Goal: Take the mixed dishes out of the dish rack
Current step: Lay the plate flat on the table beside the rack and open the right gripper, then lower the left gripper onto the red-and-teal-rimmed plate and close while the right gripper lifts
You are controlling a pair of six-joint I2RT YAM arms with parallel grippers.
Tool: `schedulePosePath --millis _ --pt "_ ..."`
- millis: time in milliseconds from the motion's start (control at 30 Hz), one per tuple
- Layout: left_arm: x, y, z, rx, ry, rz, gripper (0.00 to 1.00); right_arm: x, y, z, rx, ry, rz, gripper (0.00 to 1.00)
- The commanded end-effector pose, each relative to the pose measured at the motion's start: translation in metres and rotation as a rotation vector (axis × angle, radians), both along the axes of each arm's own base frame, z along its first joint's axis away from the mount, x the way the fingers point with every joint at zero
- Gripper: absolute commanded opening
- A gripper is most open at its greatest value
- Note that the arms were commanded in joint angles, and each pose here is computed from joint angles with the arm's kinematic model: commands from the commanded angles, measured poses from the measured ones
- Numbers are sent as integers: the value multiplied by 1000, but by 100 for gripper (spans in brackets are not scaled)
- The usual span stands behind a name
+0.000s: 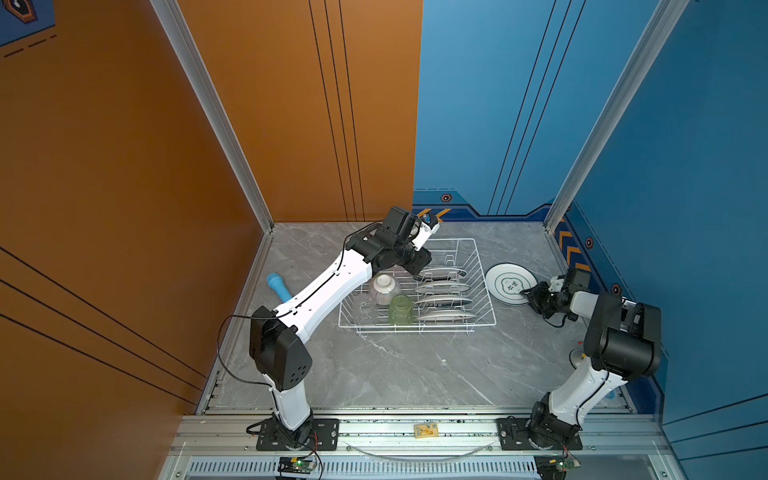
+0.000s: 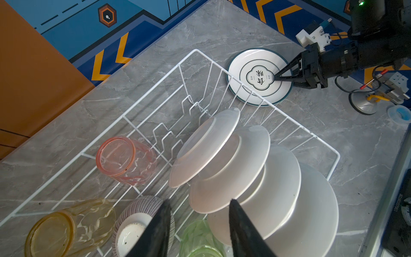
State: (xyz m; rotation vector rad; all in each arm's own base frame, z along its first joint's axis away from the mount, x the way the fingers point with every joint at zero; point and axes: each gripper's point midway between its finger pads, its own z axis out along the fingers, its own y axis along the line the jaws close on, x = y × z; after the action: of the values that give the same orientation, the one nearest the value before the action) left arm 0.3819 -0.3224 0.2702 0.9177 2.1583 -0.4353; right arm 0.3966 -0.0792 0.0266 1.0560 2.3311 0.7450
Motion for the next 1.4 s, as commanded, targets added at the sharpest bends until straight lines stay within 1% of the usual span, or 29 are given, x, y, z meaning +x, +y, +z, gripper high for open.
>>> schedulePosePath --millis 0,67,133,367,467,633,800,933,1100,1233,1367 --pt "-1 -4 0 30 -6 -13 45 -30 -3 -21 -43 141 -14 38" --pt "0 -3 -5 44 5 -11 45 -33 -4 -19 -57 150 -15 46" --pt "-1 -3 -9 60 16 -14 44 -37 -6 -15 -74 162 -15 51" --pt "0 -4 -20 99 18 -20 44 -53 -6 -8 -100 205 -7 54" --pt "0 -4 -23 129 6 -31 44 -62 -10 4 -151 219 -7 55" --pt "0 -11 -32 181 -6 -73 43 -67 -14 45 -270 180 23 57" --pt "1 -26 -48 276 -58 -138 43 -60 3 85 -379 133 106 58" --pt "8 -37 -58 353 -107 -170 42 -52 20 110 -382 67 142 58" --pt "17 -47 -61 374 -136 -185 41 -48 36 131 -392 10 178 58" --pt "21 -53 -68 397 -146 -204 40 -48 40 142 -395 -21 184 58" --pt "26 -56 -78 433 -146 -228 36 -50 41 151 -400 -44 185 59"
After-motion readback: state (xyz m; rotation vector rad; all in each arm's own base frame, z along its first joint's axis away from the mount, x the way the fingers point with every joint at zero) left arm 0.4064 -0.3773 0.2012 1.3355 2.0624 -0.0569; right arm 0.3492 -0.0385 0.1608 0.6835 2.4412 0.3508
